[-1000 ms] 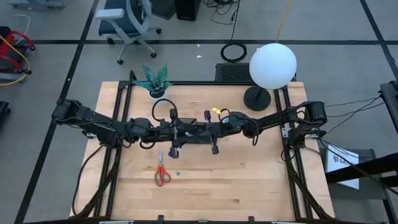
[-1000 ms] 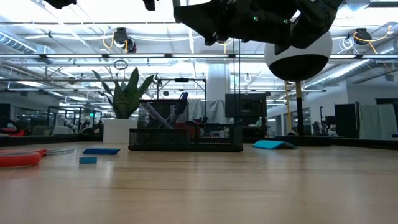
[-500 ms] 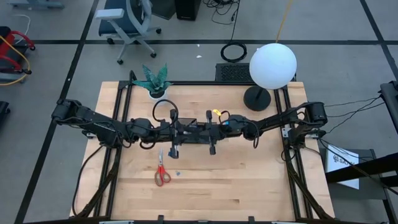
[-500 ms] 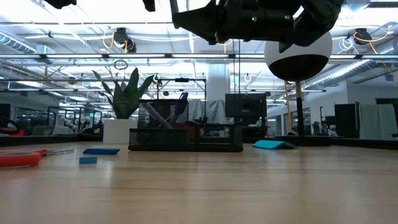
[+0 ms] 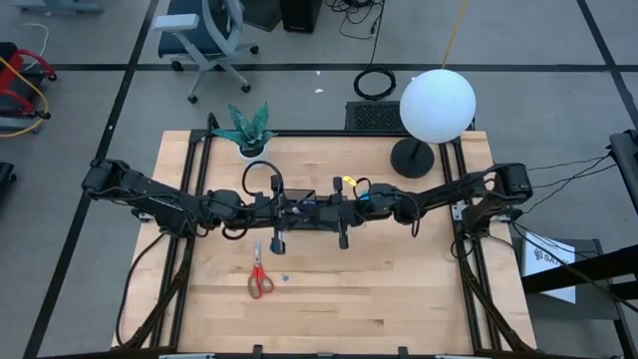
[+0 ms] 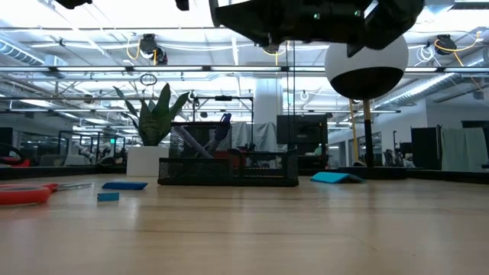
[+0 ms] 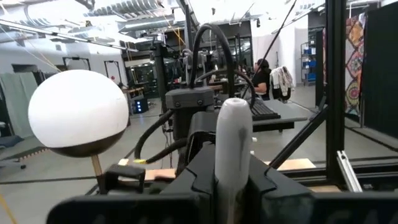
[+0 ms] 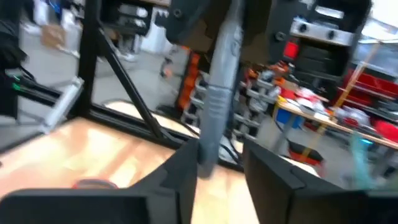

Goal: Pick and place office supplies into organizer
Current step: Put the gray marker into the black desk organizer

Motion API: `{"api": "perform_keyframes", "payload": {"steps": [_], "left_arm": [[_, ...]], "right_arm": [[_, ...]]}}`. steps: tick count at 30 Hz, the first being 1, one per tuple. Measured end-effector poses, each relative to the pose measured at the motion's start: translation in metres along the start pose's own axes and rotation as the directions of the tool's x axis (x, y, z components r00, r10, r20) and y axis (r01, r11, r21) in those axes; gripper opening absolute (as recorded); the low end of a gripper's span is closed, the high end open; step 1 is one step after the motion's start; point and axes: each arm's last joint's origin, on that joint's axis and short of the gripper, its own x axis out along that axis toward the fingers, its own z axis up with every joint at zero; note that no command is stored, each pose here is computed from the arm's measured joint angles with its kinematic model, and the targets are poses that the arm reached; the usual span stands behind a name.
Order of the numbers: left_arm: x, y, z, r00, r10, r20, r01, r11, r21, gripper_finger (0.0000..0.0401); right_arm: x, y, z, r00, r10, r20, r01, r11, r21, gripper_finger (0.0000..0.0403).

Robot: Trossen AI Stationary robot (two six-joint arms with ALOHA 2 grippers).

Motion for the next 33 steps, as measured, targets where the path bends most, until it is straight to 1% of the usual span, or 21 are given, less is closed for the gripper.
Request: {"api": "perform_keyframes", "payload": {"steps": [2,6,8,10,12,13,14,15,16,17,19,21,23,25,28,30,31,33], "left_arm": [[-0.002,-0.002,0.003,1.000,-0.008,0.004,0.008,1.000,-0.012,0.0032],[-0.006,-0.004,0.008,0.999,-0.033,0.008,0.033,0.997,-0.065,0.0032],[-0.007,-0.005,0.008,1.000,-0.031,-0.002,0.031,0.995,-0.093,0.0032],[-0.008,-0.005,0.010,0.999,-0.033,0.008,0.034,0.989,-0.143,0.0032],[-0.008,-0.005,0.010,0.999,-0.038,0.002,0.037,0.981,-0.189,0.0032],[-0.008,-0.004,0.008,0.999,-0.036,-0.010,0.033,0.977,-0.210,0.0032],[-0.008,-0.005,0.007,0.999,-0.037,-0.024,0.030,0.972,-0.232,0.0032],[-0.007,-0.005,0.005,0.999,-0.035,-0.035,0.025,0.967,-0.253,0.0032],[-0.006,-0.005,0.003,0.998,-0.036,-0.042,0.023,0.962,-0.272,0.0032],[-0.006,-0.005,0.001,0.998,-0.041,-0.049,0.025,0.957,-0.290,0.0032],[-0.005,-0.004,-0.001,0.995,-0.069,-0.067,0.042,0.936,-0.348,0.0032],[-0.004,0.000,-0.002,0.994,-0.086,-0.065,0.050,0.903,-0.427,0.0032],[-0.001,0.005,-0.005,0.992,-0.104,-0.065,0.056,0.859,-0.509,0.0032],[0.000,0.008,-0.008,0.988,-0.136,-0.077,0.066,0.809,-0.584,0.0032],[0.002,0.011,-0.010,0.985,-0.157,-0.071,0.071,0.744,-0.664,0.0032],[0.003,0.010,-0.013,0.980,-0.178,-0.087,0.068,0.717,-0.694,0.0032],[0.003,0.010,-0.014,0.980,-0.182,-0.085,0.070,0.706,-0.705,0.0032],[0.003,0.010,-0.010,0.982,-0.182,-0.051,0.091,0.691,-0.717,0.0032]], "right_arm": [[-0.005,-0.001,0.007,0.999,-0.025,-0.046,0.023,0.999,-0.033,0.0138],[-0.020,-0.002,0.025,0.984,-0.119,-0.134,0.101,0.986,-0.130,0.0154],[-0.028,0.002,0.036,0.976,-0.146,-0.161,0.114,0.975,-0.192,0.0157],[-0.034,0.008,0.044,0.971,-0.162,-0.176,0.108,0.954,-0.279,0.0158],[-0.037,0.017,0.051,0.972,-0.156,-0.177,0.076,0.918,-0.390,0.0158],[-0.038,0.022,0.053,0.973,-0.149,-0.174,0.055,0.891,-0.450,0.0159],[-0.038,0.028,0.054,0.974,-0.144,-0.172,0.036,0.857,-0.515,0.0159],[-0.038,0.035,0.056,0.975,-0.140,-0.173,0.013,0.813,-0.583,0.0159],[-0.038,0.041,0.056,0.974,-0.142,-0.177,-0.007,0.761,-0.649,0.0159],[-0.037,0.047,0.056,0.973,-0.149,-0.177,-0.023,0.699,-0.714,0.0159],[-0.035,0.058,0.055,0.969,-0.169,-0.180,-0.056,0.559,-0.828,0.0157],[-0.030,0.067,0.052,0.967,-0.197,-0.162,-0.077,0.383,-0.921,0.0154],[-0.025,0.076,0.047,0.967,-0.216,-0.135,-0.095,0.187,-0.978,0.0151],[-0.019,0.084,0.043,0.967,-0.237,-0.094,-0.100,-0.012,-0.995,0.0149],[-0.011,0.091,0.037,0.966,-0.257,-0.003,-0.070,-0.252,-0.965,0.0146],[-0.007,0.094,0.033,0.962,-0.270,0.047,-0.065,-0.390,-0.918,0.0145],[-0.005,0.095,0.030,0.962,-0.268,0.059,-0.072,-0.452,-0.889,0.0145],[-0.001,0.099,0.022,0.968,-0.241,0.065,-0.081,-0.549,-0.832,0.0145]]}}
